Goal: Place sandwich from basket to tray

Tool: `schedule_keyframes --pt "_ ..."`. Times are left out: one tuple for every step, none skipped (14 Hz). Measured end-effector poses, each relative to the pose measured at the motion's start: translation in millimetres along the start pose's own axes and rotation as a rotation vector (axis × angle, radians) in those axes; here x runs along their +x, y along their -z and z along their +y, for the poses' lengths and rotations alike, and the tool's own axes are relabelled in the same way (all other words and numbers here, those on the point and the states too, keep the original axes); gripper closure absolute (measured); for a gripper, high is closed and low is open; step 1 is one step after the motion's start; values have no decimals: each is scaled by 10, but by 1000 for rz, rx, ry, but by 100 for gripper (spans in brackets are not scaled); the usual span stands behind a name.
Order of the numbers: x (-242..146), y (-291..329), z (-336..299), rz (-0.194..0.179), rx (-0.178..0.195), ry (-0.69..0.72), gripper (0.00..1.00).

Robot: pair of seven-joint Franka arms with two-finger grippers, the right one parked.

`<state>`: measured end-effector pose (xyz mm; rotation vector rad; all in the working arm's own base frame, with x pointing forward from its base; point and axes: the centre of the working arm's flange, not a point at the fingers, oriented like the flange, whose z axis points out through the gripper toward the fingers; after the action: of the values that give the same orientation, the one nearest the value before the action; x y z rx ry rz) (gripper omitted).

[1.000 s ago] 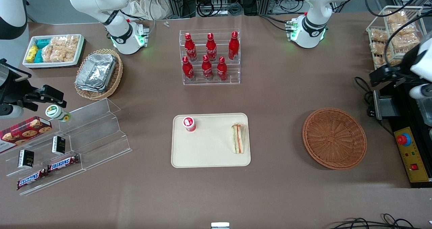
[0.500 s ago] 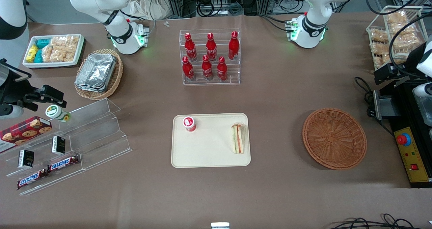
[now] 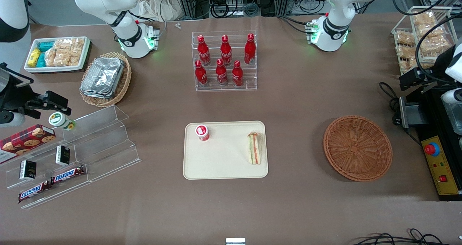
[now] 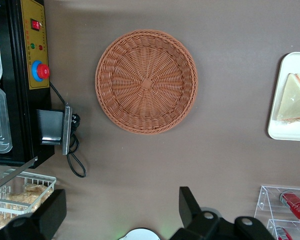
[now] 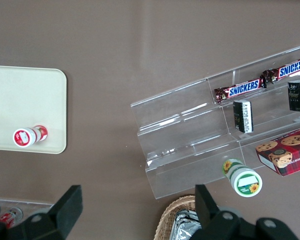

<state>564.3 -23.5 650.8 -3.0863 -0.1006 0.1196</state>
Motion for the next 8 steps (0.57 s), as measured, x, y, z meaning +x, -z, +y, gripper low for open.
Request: schedule_keyframes --pt "-1 -2 19 -1 -8 -3 0" --pt "1 -13 37 -4 -15 -6 0" --pt "8 -32 56 -7 -18 -9 0" --pt "16 -52 89 -8 -19 -15 0" --pt "24 -71 143 -9 -19 -25 0" --pt "33 -91 195 -11 -18 -33 0" --pt "45 -115 232 -14 -18 -38 0" --pt "58 -137 246 -16 -18 -40 0"
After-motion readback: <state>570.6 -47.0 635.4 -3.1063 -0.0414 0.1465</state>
